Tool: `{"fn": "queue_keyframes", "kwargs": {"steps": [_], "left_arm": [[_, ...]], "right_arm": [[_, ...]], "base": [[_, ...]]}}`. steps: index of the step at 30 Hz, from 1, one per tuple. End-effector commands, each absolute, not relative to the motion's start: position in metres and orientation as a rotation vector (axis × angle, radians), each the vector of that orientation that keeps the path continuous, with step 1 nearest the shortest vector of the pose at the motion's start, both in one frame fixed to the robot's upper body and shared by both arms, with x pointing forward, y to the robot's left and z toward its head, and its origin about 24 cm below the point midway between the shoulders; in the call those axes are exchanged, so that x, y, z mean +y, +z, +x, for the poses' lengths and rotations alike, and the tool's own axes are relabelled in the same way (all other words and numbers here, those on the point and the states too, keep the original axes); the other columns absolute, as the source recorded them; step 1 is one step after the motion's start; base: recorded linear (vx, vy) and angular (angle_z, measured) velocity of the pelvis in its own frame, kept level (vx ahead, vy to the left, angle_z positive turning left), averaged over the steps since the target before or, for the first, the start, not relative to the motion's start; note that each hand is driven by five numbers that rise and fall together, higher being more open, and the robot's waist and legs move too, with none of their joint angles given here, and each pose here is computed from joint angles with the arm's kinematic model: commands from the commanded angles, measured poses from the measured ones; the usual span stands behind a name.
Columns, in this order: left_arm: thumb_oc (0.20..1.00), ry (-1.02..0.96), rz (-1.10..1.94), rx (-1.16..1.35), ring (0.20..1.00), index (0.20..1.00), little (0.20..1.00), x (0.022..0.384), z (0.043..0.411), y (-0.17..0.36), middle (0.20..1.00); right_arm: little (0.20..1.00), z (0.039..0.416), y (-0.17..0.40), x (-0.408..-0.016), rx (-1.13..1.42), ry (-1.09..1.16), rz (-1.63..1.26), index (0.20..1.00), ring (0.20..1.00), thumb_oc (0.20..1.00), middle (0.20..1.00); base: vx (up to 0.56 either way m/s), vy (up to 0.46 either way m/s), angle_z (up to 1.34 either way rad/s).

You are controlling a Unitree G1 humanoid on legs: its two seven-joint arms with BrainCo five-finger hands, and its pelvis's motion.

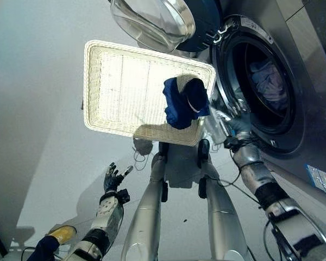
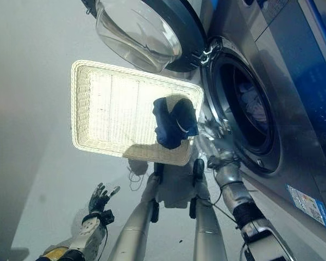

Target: Put the clothes into the washing machine.

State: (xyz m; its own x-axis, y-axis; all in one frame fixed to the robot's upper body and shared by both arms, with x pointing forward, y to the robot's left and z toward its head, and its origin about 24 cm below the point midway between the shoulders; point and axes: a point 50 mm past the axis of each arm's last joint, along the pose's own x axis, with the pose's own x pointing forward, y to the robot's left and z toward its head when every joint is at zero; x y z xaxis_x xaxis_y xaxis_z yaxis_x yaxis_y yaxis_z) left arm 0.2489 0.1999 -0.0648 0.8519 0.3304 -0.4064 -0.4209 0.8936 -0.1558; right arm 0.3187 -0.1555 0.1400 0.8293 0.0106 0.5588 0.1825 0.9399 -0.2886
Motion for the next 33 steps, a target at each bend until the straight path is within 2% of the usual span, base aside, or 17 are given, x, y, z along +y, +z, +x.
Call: {"fn": "queue_keyframes", "kwargs": {"steps": [1, 6, 12, 19, 23, 25, 33], "left_arm": [[1.0, 0.475, -0.273, 0.403, 1.0, 1.0, 1.0, 0.213, 0.224, -0.079, 1.0], [1.0, 0.468, -0.263, 0.405, 1.0, 1.0, 1.0, 0.223, 0.229, -0.078, 1.0], [1.0, 0.431, -0.231, 0.394, 1.0, 1.0, 1.0, 0.23, 0.239, -0.073, 1.0], [1.0, 0.393, -0.199, 0.386, 1.0, 1.0, 1.0, 0.232, 0.249, -0.066, 1.0], [1.0, 0.37, -0.173, 0.388, 1.0, 1.0, 1.0, 0.229, 0.256, -0.061, 1.0], [1.0, 0.353, -0.166, 0.384, 1.0, 1.0, 1.0, 0.225, 0.26, -0.059, 1.0], [1.0, 0.285, -0.146, 0.351, 1.0, 1.0, 1.0, 0.208, 0.27, -0.05, 1.0]], "right_arm": [[1.0, 0.3, 0.163, -0.137, -0.846, -0.024, -0.601, 1.0, 1.0, 1.0, 1.0], [1.0, 0.296, 0.173, -0.118, -0.943, 0.109, -0.812, 1.0, 1.0, 1.0, 1.0], [1.0, 0.311, 0.171, -0.1, -0.935, 0.269, -1.084, 1.0, 1.0, 1.0, 1.0], [1.0, 0.341, 0.171, -0.102, -0.864, 0.247, -1.35, 1.0, 1.0, 1.0, 1.0], [1.0, 0.365, 0.17, -0.113, -0.708, 0.161, -1.438, 1.0, 1.0, 1.0, 1.0], [1.0, 0.382, 0.171, -0.126, -0.576, 0.081, -1.552, 1.0, 1.0, 1.0, 1.0], [1.0, 0.41, 0.161, -0.183, -0.103, -0.134, -1.636, 1.0, 1.0, 1.0, 1.0]], "base": [[-0.04, 0.044, 0.02], [-0.02, -0.005, 0.04], [-0.02, -0.072, 0.11], [-0.01, -0.076, 0.19], [0.01, -0.097, 0.24], [0.01, -0.08, 0.22], [0.02, -0.055, 0.15]]}}
